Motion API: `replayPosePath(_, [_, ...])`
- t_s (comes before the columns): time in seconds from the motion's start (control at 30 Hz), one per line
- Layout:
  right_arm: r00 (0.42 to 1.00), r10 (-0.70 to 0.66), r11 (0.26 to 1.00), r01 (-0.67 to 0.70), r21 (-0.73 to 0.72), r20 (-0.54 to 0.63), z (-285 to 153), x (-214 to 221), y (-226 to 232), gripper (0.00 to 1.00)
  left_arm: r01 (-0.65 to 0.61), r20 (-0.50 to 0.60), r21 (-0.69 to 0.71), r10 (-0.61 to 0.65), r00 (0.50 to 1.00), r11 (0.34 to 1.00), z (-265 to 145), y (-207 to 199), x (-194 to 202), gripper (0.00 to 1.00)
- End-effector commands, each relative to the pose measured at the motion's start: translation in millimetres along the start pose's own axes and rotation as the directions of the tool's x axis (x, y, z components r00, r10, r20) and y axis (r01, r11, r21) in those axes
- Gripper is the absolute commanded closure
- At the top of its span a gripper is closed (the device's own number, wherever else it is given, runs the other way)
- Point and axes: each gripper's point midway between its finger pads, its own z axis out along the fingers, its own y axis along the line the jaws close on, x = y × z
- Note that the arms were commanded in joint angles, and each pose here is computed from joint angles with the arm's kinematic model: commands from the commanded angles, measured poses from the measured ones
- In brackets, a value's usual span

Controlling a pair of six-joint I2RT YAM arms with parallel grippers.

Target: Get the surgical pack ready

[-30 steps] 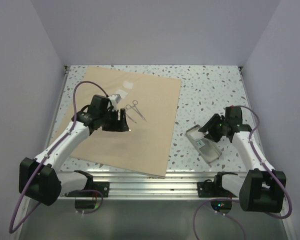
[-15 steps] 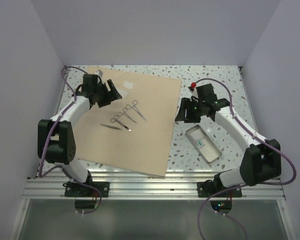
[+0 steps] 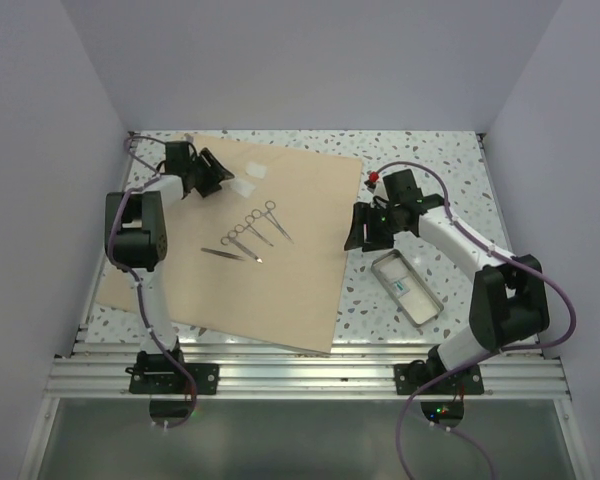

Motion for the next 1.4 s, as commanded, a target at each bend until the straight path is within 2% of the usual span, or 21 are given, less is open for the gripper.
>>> replayPosePath(0.0, [0.998,-0.052,0.998,0.053,-0.042,0.040,-5.2,-15.8,12.8,0.41,-0.104,0.103,0.077,0.096,0.990,0.992,2.0,-33.8,-42.4,0.40])
replayPosePath(0.37, [0.998,-0.052,0.996,0.054,-0.065,0.035,2.4,-13.8,12.9,0.41,-0.105,0.067,0.091,0.099,0.993,0.990,16.5,-21.8,-24.2,0.45])
replayPosePath(0.63, [0.996,-0.065,0.995,0.069,-0.074,0.057,-1.5,-9.1,14.4,0.42,-0.139,-0.003,0.054,0.139,0.990,0.989,21.2,-4.3,6.4,0.47])
replayPosePath(0.73, [0.996,-0.066,0.995,0.071,-0.077,0.065,-3.0,-9.0,14.7,0.42,-0.156,-0.042,0.063,0.159,0.986,0.986,27.9,-10.2,27.0,0.48])
replayPosePath(1.07, [0.995,-0.066,0.994,0.071,-0.084,0.070,-1.5,-10.3,15.5,0.42,-0.188,-0.058,0.031,0.189,0.980,0.982,27.1,-3.8,35.2,0.58])
replayPosePath(1.13, [0.996,-0.064,0.994,0.069,-0.086,0.068,-0.8,-10.1,15.6,0.42,-0.192,-0.058,0.030,0.194,0.979,0.981,26.8,-5.0,33.4,0.65])
replayPosePath(1.37, [0.996,-0.062,0.994,0.067,-0.087,0.066,-1.2,-8.0,15.4,0.42,-0.221,-0.038,-0.036,0.220,0.975,0.975,20.4,-0.5,20.3,0.66])
